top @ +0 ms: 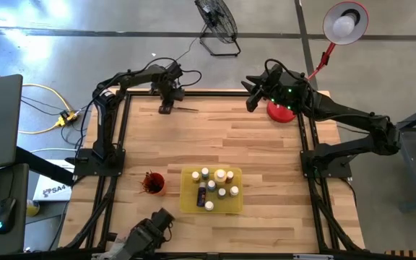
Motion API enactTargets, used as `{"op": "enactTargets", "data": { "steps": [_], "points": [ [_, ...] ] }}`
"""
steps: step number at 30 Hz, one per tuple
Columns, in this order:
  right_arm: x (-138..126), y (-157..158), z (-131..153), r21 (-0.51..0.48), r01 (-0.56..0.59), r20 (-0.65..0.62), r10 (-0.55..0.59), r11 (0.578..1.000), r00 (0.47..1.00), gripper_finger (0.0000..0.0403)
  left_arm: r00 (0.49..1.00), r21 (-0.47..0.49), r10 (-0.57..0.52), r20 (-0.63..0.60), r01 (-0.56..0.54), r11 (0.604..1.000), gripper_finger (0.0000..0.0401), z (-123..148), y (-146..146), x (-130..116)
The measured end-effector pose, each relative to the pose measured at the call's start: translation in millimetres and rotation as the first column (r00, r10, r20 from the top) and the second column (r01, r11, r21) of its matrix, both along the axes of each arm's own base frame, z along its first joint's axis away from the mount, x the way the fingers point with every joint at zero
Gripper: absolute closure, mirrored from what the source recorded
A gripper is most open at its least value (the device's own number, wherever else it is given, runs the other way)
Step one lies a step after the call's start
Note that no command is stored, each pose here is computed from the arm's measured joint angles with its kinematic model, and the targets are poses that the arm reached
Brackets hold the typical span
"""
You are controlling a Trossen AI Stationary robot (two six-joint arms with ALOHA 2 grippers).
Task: Pick & Place Paint Supplies
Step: Put the silver paint brush into the orange cup
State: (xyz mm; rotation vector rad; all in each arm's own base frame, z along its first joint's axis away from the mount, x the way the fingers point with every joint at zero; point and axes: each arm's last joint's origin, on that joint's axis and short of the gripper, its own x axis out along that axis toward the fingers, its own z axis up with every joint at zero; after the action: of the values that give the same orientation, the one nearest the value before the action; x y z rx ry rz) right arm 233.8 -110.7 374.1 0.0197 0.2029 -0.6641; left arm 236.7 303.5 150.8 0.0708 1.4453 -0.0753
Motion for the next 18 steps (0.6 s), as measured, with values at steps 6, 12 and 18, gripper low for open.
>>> {"op": "enactTargets", "data": {
  "steps": [6,12,18],
  "points": [
    [0.0,0.0,0.1,-0.022,-0.006,-0.017,0.006,1.0,1.0,0.0294,0.999,0.032,0.004,-0.037,-0.003,0.999,0.0401,27.2,9.3,5.8],
    [1.6,2.5,-0.7,-0.027,-0.119,-0.036,0.118,0.993,0.992,0.0294,0.999,0.093,0.043,-0.028,-0.04,0.995,0.0401,61.2,18.3,11.4],
    [5.9,2.3,-4.1,-0.071,-0.193,-0.092,0.186,0.979,0.978,0.0292,0.997,0.159,0.076,0.003,-0.076,0.984,0.0401,93.9,20.6,21.8]
  ]
}}
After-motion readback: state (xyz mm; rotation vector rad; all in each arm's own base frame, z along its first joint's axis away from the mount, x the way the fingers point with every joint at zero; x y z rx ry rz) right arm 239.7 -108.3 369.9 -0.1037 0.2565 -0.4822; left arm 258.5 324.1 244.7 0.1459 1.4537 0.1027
